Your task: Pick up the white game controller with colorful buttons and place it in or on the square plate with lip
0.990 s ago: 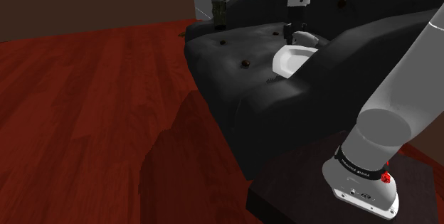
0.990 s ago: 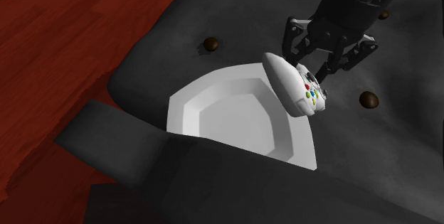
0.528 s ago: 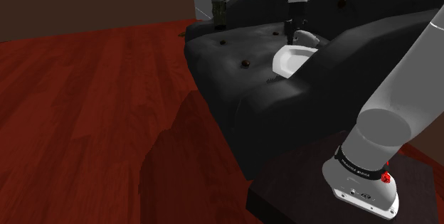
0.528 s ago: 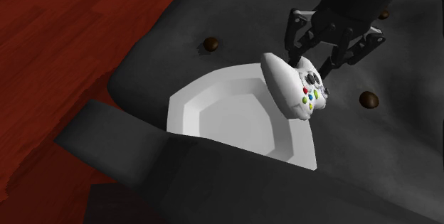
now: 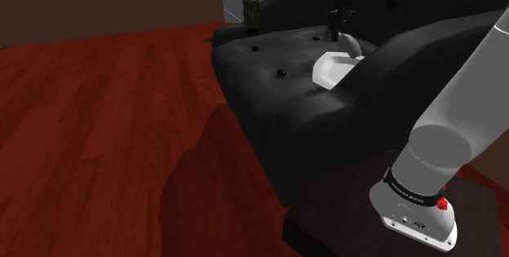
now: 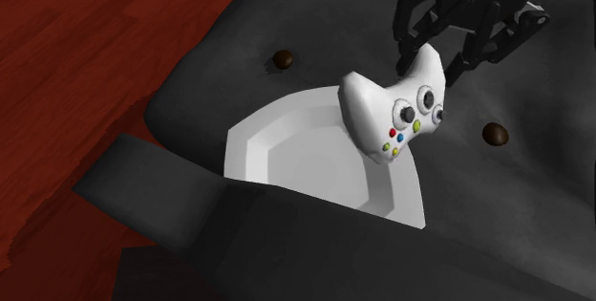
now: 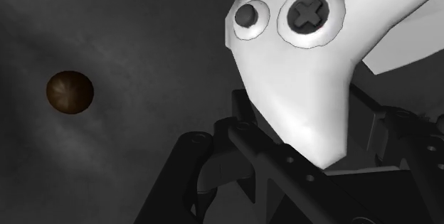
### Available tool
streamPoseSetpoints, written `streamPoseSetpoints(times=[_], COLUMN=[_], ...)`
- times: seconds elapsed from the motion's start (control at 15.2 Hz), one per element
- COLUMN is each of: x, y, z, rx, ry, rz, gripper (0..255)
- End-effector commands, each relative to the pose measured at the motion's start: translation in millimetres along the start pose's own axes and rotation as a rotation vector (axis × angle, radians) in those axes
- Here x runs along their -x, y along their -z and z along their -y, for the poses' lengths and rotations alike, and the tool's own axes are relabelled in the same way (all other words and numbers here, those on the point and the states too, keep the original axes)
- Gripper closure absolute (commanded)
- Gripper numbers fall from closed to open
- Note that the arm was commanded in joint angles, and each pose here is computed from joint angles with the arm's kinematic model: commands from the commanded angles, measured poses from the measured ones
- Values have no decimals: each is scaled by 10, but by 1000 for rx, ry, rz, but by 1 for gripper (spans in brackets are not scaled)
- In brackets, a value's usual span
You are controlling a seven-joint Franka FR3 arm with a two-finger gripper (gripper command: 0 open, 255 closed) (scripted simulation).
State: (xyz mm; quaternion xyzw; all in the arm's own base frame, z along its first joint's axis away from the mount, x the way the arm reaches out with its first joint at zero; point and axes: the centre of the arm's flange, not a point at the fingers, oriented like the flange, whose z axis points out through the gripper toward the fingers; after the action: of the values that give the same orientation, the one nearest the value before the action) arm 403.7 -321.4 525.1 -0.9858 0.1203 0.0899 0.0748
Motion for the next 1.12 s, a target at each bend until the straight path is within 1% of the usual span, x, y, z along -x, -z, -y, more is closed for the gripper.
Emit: streamPoseSetpoints(times=[0.0, 0.79, 1.06], x=[31, 151, 472], y=[111, 713, 496], z=[21, 99, 457], rx=[0, 0, 0], ry=[0, 0, 0], rz=[0, 0, 0], gripper=[255, 255, 255])
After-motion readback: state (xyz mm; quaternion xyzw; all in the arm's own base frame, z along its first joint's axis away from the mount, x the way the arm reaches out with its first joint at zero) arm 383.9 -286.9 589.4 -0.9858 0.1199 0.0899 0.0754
